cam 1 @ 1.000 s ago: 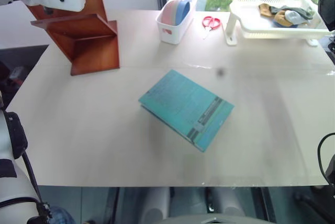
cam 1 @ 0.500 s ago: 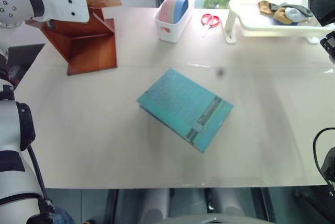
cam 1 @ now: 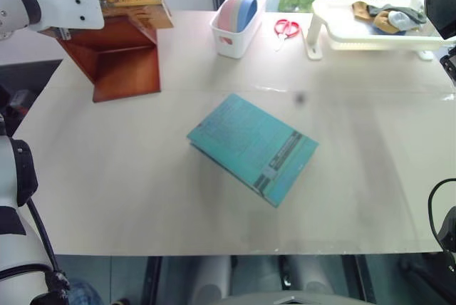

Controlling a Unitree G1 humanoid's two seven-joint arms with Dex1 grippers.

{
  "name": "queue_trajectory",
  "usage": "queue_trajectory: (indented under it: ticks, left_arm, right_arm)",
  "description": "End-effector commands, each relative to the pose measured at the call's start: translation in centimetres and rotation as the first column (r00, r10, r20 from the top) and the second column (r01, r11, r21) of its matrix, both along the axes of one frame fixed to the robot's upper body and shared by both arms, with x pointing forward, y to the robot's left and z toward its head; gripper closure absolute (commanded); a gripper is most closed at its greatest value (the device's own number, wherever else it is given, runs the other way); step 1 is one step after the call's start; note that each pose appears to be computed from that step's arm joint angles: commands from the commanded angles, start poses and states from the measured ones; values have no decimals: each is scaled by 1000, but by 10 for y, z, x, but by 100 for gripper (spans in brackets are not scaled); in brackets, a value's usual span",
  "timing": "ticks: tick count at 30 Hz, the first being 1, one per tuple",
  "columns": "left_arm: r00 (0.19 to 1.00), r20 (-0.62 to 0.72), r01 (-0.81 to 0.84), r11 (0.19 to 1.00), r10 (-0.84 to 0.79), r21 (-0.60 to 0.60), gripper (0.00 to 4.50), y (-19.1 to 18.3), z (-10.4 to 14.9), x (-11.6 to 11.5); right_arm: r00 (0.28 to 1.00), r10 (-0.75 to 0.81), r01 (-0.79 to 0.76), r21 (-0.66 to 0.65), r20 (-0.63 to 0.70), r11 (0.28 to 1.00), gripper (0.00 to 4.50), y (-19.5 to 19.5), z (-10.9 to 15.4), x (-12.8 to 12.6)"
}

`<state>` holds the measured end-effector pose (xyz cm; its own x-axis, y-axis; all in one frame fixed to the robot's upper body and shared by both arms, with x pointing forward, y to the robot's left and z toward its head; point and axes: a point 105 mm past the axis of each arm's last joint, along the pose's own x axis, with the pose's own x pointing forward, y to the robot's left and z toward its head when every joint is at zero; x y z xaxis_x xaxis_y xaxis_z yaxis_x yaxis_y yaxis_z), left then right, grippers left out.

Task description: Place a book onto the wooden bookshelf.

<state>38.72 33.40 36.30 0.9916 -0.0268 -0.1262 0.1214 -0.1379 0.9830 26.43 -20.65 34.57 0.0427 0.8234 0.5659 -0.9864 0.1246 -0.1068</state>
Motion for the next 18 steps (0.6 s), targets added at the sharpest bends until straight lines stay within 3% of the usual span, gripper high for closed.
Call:
queue_trajectory:
  ticks: [1, 2, 6, 10, 13, 16, 18]
  left_arm:
    - [996, 82, 44, 998, -41, -35, 1, 2, 20, -19]
    - [993, 81, 85, 996, -83, -31, 1, -2, 19, -24]
    - [956, 174, 272, 936, -236, -225, 1, -17, 13, -43]
    - [924, 170, 383, 808, -344, -447, 1, -39, -11, -65]
    - [931, 76, 299, 627, -357, -719, 1, -51, -46, -72]
    - [912, -37, 188, 499, -408, -846, 1, -70, -88, -84]
    - [909, -86, 77, 367, -408, -927, 1, -77, -118, -92]
  right_arm:
    - [998, -31, 32, -6, 59, 999, 0, -8, 12, -10]
    - [998, -34, 35, -6, 59, 999, 0, -11, 13, -12]
    - [998, -65, 66, -43, 27, 997, 0, -22, 13, -12]
    - [994, -83, 75, -103, -71, 992, 0, -29, -2, -11]
    - [970, -201, 168, -217, -138, 962, 0, -36, -34, 0]
    - [928, -325, 258, -316, -180, 913, 0, -48, -70, 7]
    - [885, -412, 309, -388, -218, 869, 0, -60, -104, 8]
